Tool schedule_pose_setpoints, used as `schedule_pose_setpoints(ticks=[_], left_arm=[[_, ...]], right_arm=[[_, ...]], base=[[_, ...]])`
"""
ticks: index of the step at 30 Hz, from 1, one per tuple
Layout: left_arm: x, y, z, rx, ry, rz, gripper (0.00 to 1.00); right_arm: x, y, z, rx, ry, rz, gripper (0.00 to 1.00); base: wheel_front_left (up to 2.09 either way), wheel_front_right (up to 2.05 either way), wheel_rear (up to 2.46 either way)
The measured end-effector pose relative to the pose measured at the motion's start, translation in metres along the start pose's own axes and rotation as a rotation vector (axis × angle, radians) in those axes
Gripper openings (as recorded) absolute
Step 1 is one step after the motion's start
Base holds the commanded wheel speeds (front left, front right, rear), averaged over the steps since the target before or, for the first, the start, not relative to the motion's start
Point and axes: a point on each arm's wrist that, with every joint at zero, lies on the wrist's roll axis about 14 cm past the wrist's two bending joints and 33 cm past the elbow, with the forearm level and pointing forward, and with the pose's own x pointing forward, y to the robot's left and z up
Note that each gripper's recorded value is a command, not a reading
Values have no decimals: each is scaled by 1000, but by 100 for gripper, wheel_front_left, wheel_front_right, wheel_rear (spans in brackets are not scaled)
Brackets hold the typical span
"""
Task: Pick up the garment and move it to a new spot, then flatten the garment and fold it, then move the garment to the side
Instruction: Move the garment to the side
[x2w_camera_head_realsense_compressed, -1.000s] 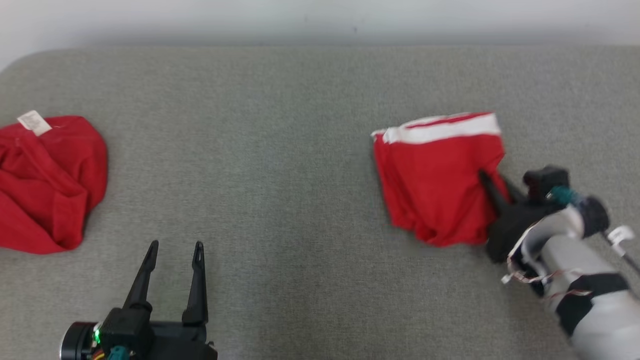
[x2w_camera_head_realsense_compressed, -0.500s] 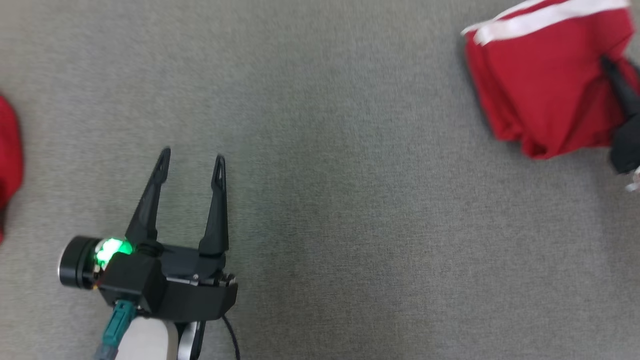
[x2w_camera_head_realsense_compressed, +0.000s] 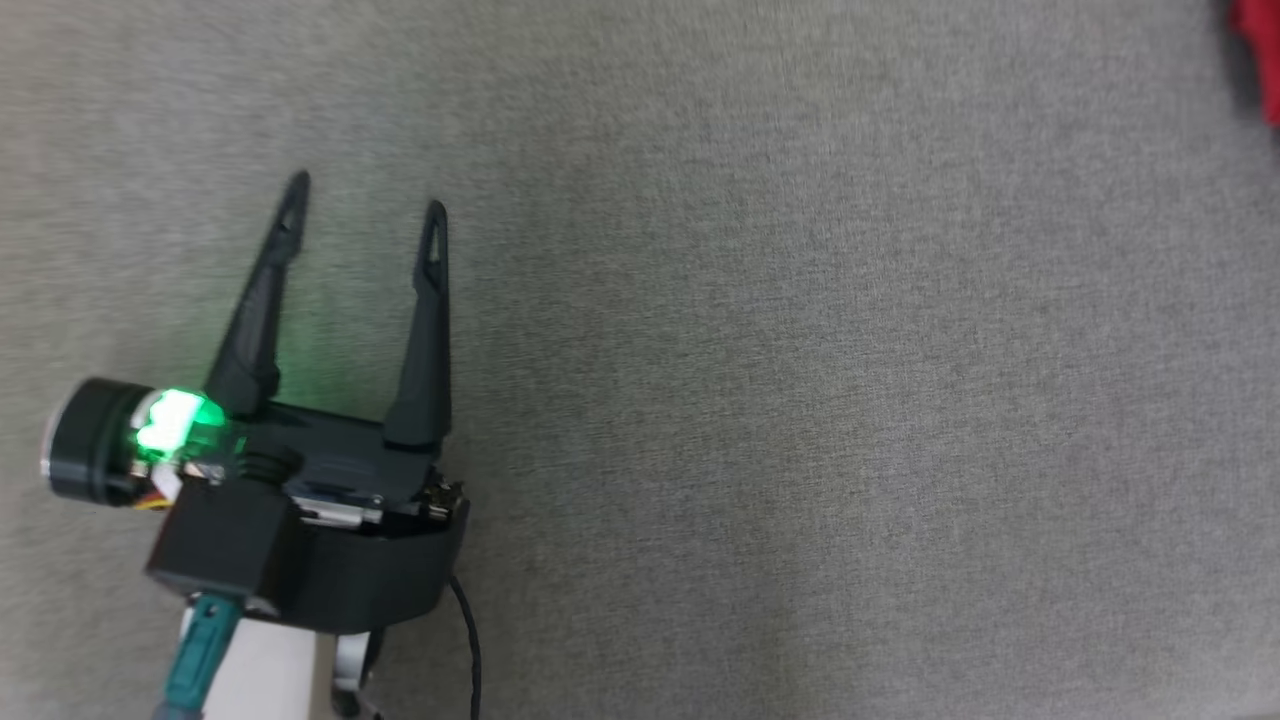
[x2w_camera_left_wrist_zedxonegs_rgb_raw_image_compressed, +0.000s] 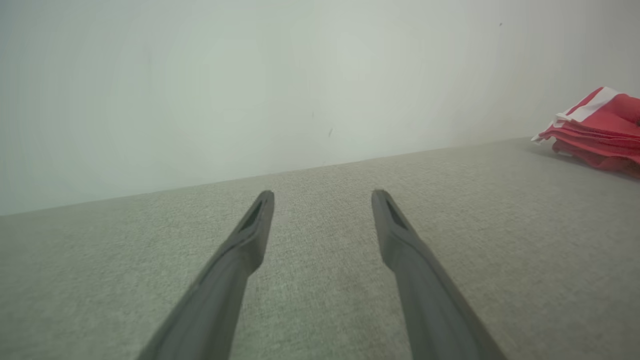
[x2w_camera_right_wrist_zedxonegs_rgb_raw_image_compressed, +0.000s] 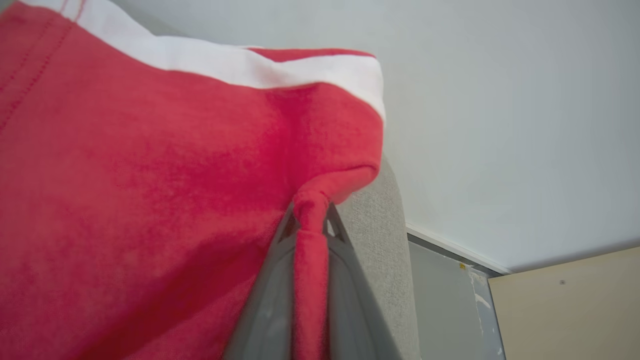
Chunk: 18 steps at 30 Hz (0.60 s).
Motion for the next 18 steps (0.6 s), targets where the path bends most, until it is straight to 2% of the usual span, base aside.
schedule_pose_setpoints(ticks=[6,13,14,15,16,18], left_arm=[[7,-3,-18,-5,3,-17,100],[9,-5,-34,-13,12,-27,100],[9,-5,-35,-14,13,-28,100],[9,-5,-36,-13,14,-28,100],[9,-4,-36,-12,14,-24,100],[9,-4,-35,-10,13,-21,100]], right_arm=[[2,-23,-15,-22,58,-59,0],[9,-27,-24,-50,91,-76,0],[10,-27,-25,-53,94,-79,9],[10,-27,-26,-63,97,-79,64],[11,-27,-27,-66,101,-80,100],[11,-28,-27,-62,106,-89,100]], base=[[0,0,0],[0,0,0],[0,0,0],[0,0,0],[0,0,0],[0,0,0]])
